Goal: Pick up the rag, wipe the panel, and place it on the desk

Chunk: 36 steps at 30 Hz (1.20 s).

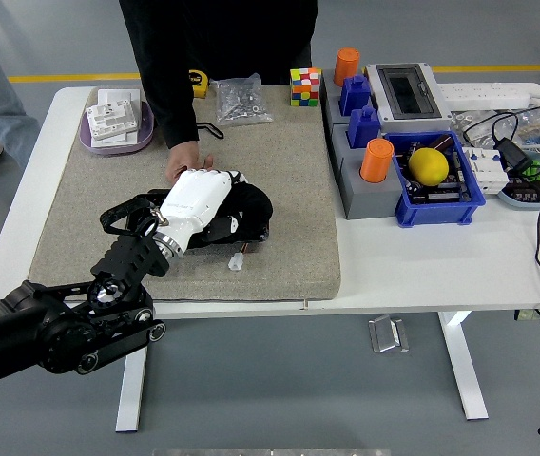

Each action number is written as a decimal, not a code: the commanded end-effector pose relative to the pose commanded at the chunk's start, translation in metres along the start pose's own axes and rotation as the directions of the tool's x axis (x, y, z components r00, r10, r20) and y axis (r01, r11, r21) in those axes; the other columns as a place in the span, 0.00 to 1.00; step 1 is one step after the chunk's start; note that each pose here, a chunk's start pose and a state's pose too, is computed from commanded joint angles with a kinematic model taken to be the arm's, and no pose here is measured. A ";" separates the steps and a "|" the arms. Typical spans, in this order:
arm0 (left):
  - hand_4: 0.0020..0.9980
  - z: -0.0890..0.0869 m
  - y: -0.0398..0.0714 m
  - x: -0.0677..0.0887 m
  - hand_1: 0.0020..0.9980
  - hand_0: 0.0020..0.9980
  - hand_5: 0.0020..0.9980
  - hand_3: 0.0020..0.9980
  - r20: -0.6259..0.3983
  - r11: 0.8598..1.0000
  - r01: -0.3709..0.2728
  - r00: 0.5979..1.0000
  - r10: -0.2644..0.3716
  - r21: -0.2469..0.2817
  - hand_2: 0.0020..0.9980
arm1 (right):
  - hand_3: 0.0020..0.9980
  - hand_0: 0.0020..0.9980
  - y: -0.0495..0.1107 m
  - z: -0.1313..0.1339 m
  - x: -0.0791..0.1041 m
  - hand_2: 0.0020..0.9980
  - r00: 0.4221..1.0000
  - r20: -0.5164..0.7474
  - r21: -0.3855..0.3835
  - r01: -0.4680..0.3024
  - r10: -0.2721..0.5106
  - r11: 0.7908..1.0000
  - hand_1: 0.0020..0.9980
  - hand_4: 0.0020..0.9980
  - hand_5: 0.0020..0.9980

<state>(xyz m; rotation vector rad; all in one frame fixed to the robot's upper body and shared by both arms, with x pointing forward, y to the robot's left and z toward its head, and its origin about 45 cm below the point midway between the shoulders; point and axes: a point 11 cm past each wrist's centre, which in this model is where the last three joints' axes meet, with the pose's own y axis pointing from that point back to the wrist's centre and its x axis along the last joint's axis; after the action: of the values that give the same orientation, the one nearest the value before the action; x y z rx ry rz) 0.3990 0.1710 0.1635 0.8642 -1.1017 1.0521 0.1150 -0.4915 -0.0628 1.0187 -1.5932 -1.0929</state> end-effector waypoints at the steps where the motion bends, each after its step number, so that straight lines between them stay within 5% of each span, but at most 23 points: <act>1: 0.20 -0.002 0.001 0.000 0.15 0.21 0.00 0.47 0.000 1.000 0.000 1.000 0.000 0.003 0.53 | 0.63 0.77 0.000 0.000 0.000 0.71 1.000 0.001 0.000 0.000 0.000 1.000 0.58 1.00 0.58; 28: 0.20 -0.053 0.012 0.013 0.15 0.21 0.00 0.47 0.043 0.995 -0.025 0.999 0.021 0.095 0.53 | 0.63 0.77 -0.001 0.005 -0.002 0.71 1.000 0.011 -0.006 0.003 -0.003 1.000 0.58 1.00 0.58; 36: 0.20 -0.085 0.029 0.017 0.15 0.21 0.00 0.47 0.046 0.986 -0.054 0.998 0.047 0.156 0.52 | 0.63 0.77 -0.002 0.009 -0.001 0.71 1.000 0.020 -0.010 0.003 -0.003 1.000 0.58 1.00 0.58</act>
<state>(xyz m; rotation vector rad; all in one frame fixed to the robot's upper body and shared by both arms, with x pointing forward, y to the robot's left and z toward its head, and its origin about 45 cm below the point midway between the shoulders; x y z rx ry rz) 0.3962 0.2623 0.1601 0.9921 -1.0909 1.1795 0.1067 -0.4893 -0.0661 1.0066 -1.6008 -1.1148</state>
